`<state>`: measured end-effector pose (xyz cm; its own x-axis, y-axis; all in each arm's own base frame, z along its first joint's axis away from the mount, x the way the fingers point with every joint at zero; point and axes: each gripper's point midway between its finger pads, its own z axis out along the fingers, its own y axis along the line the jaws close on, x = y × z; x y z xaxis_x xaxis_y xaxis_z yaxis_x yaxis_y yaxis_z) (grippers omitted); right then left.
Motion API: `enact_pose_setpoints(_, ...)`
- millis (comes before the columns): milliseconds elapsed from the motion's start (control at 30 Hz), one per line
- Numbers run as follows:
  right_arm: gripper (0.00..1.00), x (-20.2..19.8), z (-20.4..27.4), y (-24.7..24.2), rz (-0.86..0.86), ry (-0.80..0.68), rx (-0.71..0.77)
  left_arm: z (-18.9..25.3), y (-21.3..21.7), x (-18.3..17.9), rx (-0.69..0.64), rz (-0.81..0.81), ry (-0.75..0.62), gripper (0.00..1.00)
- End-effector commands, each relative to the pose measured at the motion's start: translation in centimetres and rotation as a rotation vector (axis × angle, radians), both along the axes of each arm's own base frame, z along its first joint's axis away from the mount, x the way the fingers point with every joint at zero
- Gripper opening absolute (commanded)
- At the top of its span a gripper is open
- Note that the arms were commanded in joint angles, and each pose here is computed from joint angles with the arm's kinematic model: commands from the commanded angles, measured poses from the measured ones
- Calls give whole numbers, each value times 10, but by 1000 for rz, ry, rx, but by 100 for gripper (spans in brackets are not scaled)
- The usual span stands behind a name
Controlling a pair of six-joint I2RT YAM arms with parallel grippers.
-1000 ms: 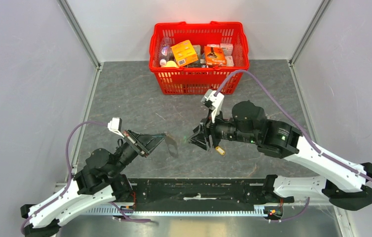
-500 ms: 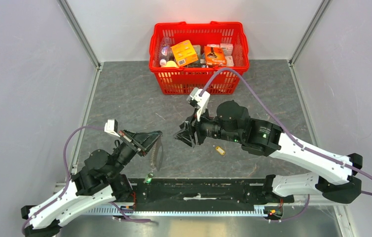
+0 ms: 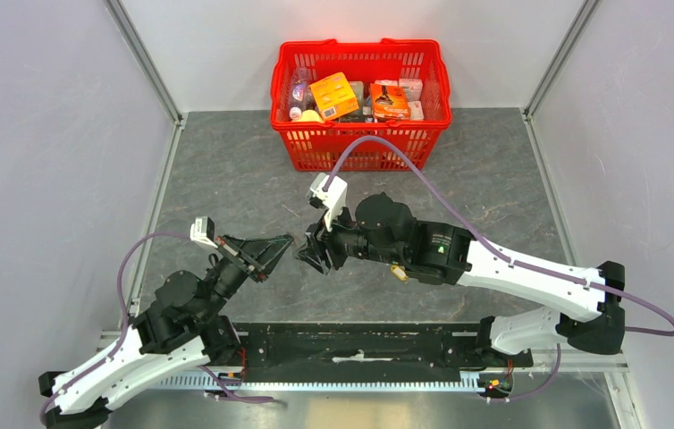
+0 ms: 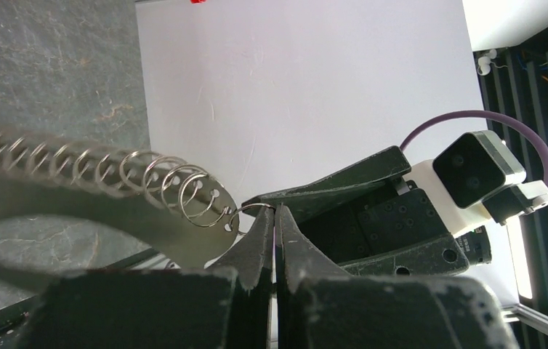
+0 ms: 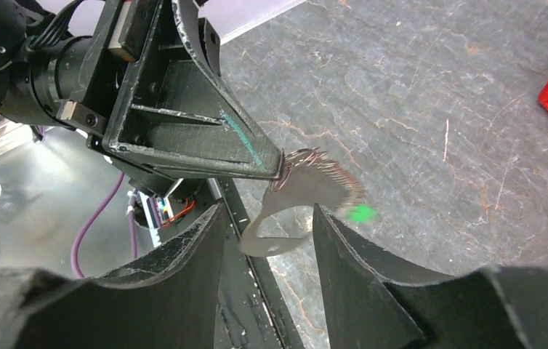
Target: Put the keys on the keyring
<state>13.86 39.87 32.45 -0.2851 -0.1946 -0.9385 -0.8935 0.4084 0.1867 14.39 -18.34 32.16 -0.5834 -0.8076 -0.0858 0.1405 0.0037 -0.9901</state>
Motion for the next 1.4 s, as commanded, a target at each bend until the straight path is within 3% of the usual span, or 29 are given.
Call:
enact_pose_setpoints(0, 55, 8, 31, 3, -30, -77, 78, 18, 4, 3, -100, 22, -3, 2)
enact_pose_setpoints(200, 54, 9, 30, 8, -25, -83, 78, 21, 2, 2, -117, 9, -4, 2)
enact_pose_setpoints(567, 39, 6, 34, 16, -10, -89, 90, 26, 0, 2, -132, -1, -12, 2)
enact_pose_setpoints(1367, 18, 4, 57, 9, -9, -161, 151, 38, -9, -10, -175, -83, -29, 2)
